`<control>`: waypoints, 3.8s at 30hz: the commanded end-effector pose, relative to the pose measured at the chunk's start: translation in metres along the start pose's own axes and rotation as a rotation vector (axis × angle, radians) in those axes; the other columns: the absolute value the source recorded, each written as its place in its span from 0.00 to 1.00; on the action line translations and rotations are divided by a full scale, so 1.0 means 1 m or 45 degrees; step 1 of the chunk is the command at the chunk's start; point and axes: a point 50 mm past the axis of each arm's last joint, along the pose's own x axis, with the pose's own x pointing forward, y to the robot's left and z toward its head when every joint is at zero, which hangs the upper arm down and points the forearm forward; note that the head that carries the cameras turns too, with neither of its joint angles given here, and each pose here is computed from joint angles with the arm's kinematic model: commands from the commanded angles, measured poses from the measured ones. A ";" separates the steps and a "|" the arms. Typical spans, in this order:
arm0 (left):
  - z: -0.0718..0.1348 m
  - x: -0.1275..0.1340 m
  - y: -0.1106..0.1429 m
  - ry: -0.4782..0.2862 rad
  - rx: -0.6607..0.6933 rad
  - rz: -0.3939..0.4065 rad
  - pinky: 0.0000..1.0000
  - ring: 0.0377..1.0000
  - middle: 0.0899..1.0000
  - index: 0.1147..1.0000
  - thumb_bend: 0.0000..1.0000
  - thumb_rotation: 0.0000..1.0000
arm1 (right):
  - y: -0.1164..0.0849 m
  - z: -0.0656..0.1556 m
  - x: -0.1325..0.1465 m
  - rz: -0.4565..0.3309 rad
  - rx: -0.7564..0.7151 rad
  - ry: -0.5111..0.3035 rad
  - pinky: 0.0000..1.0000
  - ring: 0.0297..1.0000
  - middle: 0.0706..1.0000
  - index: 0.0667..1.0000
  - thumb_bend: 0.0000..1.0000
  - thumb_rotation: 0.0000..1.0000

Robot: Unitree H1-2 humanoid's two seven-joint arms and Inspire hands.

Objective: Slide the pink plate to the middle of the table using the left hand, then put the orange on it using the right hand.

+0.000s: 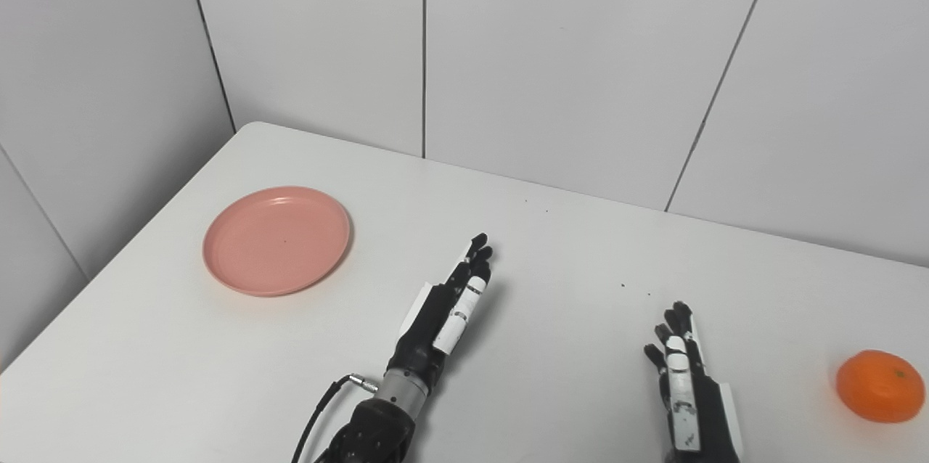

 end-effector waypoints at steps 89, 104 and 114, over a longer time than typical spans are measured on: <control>0.130 -0.001 0.253 -0.284 0.083 0.519 0.94 0.94 0.94 0.91 0.38 0.99 | -0.004 0.009 0.002 0.014 0.036 -0.038 1.00 1.00 1.00 1.00 0.12 1.00; 0.118 -0.022 0.280 -0.193 0.063 0.586 0.95 0.95 0.95 0.93 0.34 1.00 | -0.004 0.012 -0.001 0.019 0.053 -0.032 1.00 1.00 1.00 1.00 0.12 1.00; 0.107 -0.032 0.295 -0.169 0.008 0.632 0.94 0.93 0.93 0.91 0.30 1.00 | -0.004 0.016 -0.002 0.016 0.045 -0.020 1.00 1.00 1.00 1.00 0.13 1.00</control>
